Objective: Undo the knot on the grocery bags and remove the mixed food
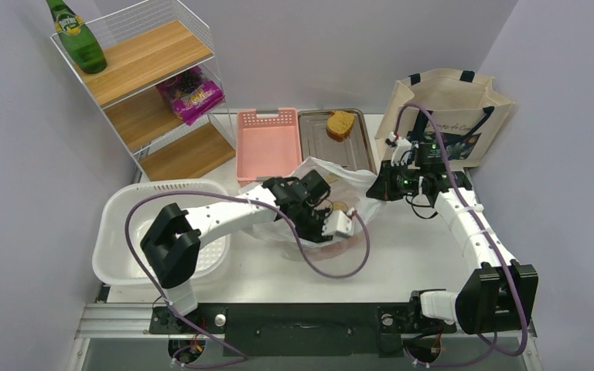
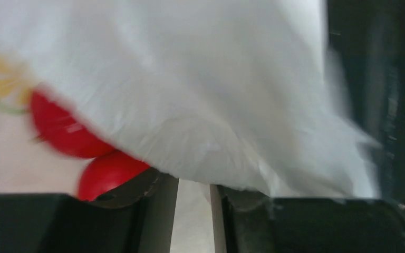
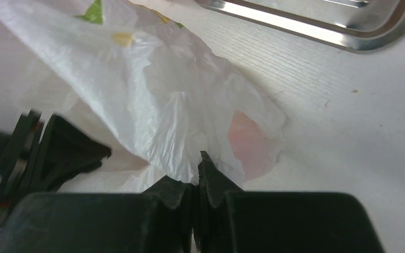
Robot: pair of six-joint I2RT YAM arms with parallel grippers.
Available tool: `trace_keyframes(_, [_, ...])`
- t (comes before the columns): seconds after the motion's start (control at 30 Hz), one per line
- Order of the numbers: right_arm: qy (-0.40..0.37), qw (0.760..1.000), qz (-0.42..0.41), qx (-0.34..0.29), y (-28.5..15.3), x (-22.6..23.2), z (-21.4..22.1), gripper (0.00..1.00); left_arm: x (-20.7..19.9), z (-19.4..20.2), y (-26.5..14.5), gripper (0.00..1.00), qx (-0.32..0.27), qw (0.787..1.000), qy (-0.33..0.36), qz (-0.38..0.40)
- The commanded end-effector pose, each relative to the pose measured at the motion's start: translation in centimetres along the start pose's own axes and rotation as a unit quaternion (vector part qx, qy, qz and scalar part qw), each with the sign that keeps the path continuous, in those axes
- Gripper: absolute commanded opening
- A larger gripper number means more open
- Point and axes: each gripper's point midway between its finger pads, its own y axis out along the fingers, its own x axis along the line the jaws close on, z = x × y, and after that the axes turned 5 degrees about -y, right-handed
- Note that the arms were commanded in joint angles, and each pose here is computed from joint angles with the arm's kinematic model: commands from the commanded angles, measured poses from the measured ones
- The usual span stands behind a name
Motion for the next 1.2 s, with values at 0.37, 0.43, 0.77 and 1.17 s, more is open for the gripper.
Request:
trace_keyframes(0.37, [-0.126, 0.975, 0.103, 0.154, 1.3, -2.9, 6.7, 0.00, 0.7, 6.4, 6.3, 0.48, 0.057, 0.991, 0.030, -0.119])
trace_keyframes(0.43, [-0.132, 0.972, 0.114, 0.160, 1.8, -3.7, 6.7, 0.00, 3.8, 4.6, 5.8, 0.46, 0.034, 0.986, 0.017, -0.162])
trace_keyframes(0.77, [-0.200, 0.961, 0.111, 0.154, 1.8, -4.6, 3.4, 0.00, 1.2, 0.2, 1.1, 0.54, -0.071, 0.986, 0.134, -0.077])
trace_keyframes(1.17, [-0.173, 0.978, 0.071, 0.091, 1.7, -0.4, 4.4, 0.00, 3.2, -3.4, -5.5, 0.56, -0.189, 0.975, 0.060, -0.095])
